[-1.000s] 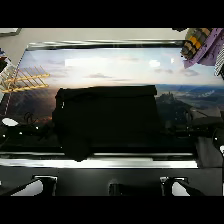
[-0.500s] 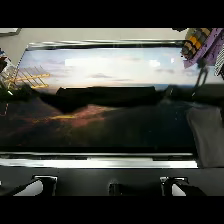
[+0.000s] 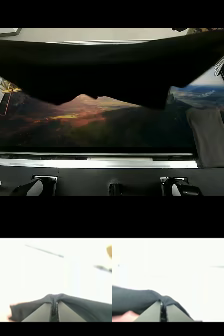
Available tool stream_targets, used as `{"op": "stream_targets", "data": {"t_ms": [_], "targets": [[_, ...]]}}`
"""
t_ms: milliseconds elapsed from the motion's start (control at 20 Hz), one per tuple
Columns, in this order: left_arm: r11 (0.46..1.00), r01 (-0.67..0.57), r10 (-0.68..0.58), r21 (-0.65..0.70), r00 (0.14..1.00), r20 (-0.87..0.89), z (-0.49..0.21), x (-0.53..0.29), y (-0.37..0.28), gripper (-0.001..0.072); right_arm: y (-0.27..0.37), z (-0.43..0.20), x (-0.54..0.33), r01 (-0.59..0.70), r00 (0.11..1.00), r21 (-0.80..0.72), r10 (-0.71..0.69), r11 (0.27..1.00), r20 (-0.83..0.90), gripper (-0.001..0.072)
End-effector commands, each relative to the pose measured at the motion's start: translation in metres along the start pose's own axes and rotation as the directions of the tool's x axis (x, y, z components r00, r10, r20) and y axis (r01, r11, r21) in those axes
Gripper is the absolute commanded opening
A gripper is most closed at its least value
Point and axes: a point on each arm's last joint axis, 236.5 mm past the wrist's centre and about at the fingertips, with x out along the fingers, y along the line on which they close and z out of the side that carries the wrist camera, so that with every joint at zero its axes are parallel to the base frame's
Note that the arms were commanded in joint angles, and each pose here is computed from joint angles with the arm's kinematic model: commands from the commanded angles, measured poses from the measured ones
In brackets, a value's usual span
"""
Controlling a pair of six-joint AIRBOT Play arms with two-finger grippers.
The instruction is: Fold the clothes and pants, and hang the long-sleeved shirts on hangers.
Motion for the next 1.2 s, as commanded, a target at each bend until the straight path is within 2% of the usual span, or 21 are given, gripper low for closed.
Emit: {"op": "stream_targets", "data": {"t_ms": [0, 100, 250, 350, 450, 600, 700, 800, 950, 1150], "targets": [[0.991, -0.135, 0.135, -0.014, 0.968, 0.213, 0.018, -0.095, -0.009, 0.0016, 0.008, 0.035, -0.093, 0.129, 0.966, 0.048, -0.136, 0.991, 0.222, 0.0029], [0.976, -0.215, 0.212, -0.022, 0.932, 0.295, 0.020, -0.131, -0.002, 0.0016, 0.003, 0.046, -0.112, 0.165, 0.939, 0.093, -0.185, 0.982, 0.291, 0.0029], [0.965, -0.260, 0.253, -0.021, 0.913, 0.321, 0.020, -0.144, 0.004, 0.0016, -0.005, 0.045, -0.098, 0.167, 0.945, 0.118, -0.193, 0.979, 0.264, 0.0029], [0.960, -0.280, 0.276, -0.022, 0.929, 0.246, 0.009, -0.127, 0.016, 0.0016, -0.019, 0.038, -0.070, 0.176, 0.959, 0.154, -0.205, 0.972, 0.197, 0.0029], [0.958, -0.287, 0.286, -0.002, 0.954, 0.090, -0.018, -0.087, 0.035, 0.0017, -0.040, 0.014, -0.027, 0.200, 0.975, 0.207, -0.215, 0.958, 0.055, 0.0029], [0.976, -0.214, 0.203, -0.032, 0.957, -0.208, -0.081, 0.002, 0.061, 0.0017, -0.081, -0.064, 0.061, 0.274, 0.933, 0.272, -0.185, 0.923, -0.310, 0.0029], [0.974, -0.207, 0.155, -0.091, 0.905, -0.396, -0.136, 0.067, 0.094, 0.0017, -0.115, -0.132, 0.117, 0.345, 0.827, 0.288, -0.145, 0.893, -0.543, 0.0029], [0.965, -0.232, 0.142, -0.122, 0.852, -0.504, -0.189, 0.132, 0.132, 0.0017, -0.150, -0.199, 0.167, 0.399, 0.719, 0.277, -0.111, 0.874, -0.686, 0.0029], [0.957, -0.260, 0.130, -0.126, 0.777, -0.615, -0.266, 0.219, 0.174, 0.0017, -0.196, -0.290, 0.231, 0.462, 0.607, 0.283, -0.067, 0.840, -0.792, 0.0029], [0.955, -0.271, 0.130, -0.118, 0.745, -0.655, -0.323, 0.309, 0.197, 0.0017, -0.236, -0.366, 0.296, 0.497, 0.616, 0.332, -0.056, 0.802, -0.786, 0.0029]]}}
